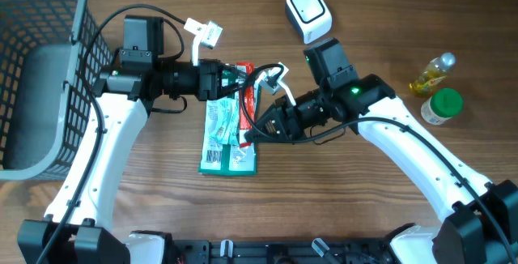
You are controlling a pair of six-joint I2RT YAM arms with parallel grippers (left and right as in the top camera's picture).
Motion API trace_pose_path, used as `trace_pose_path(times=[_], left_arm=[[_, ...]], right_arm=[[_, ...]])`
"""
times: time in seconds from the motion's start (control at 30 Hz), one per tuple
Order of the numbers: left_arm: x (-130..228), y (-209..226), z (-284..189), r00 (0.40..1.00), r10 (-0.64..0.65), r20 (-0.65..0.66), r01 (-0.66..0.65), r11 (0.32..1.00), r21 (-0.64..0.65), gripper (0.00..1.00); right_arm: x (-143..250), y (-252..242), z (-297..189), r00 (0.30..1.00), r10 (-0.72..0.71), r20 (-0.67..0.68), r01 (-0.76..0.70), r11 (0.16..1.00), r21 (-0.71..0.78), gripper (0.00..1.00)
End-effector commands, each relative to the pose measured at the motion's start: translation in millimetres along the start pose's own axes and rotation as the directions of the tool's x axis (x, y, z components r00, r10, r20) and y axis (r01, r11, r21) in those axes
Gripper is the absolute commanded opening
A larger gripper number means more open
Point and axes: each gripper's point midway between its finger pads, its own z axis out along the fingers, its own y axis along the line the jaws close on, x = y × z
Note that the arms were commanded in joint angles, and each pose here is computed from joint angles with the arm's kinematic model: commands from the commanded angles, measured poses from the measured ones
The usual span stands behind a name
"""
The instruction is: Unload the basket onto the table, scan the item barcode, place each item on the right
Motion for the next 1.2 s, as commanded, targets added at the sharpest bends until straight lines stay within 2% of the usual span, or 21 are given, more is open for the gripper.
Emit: trace_pose_path(times=[0.0,0.27,0.53,1.03,1.17], left_arm=[[-6,-11,-3,0.998,0.059,0.014,-0.059,0.998,0.000,0.18],[-6,-11,-3,0.998,0.060,0.014,-0.060,0.998,0.000,0.17],[-6,-11,-3,0.998,0.060,0.015,-0.060,0.998,0.001,0.24],[-11,-12,-3,0.996,0.086,0.029,-0.086,0.996,0.001,0.24],[-17,-13,-3,0.998,0.051,0.043,-0.051,0.999,0.003,0.23]], right_arm=[[0,14,3,0.999,-0.048,-0.003,0.048,0.998,-0.040,0.10],[0,9,3,0.999,-0.049,-0.006,0.049,0.999,-0.010,0.11],[0,9,3,0.999,-0.048,-0.006,0.048,0.999,-0.010,0.11],[1,9,3,0.999,-0.045,-0.008,0.045,0.999,-0.010,0.11],[1,9,3,0.999,-0.046,-0.008,0.045,0.999,-0.011,0.11]])
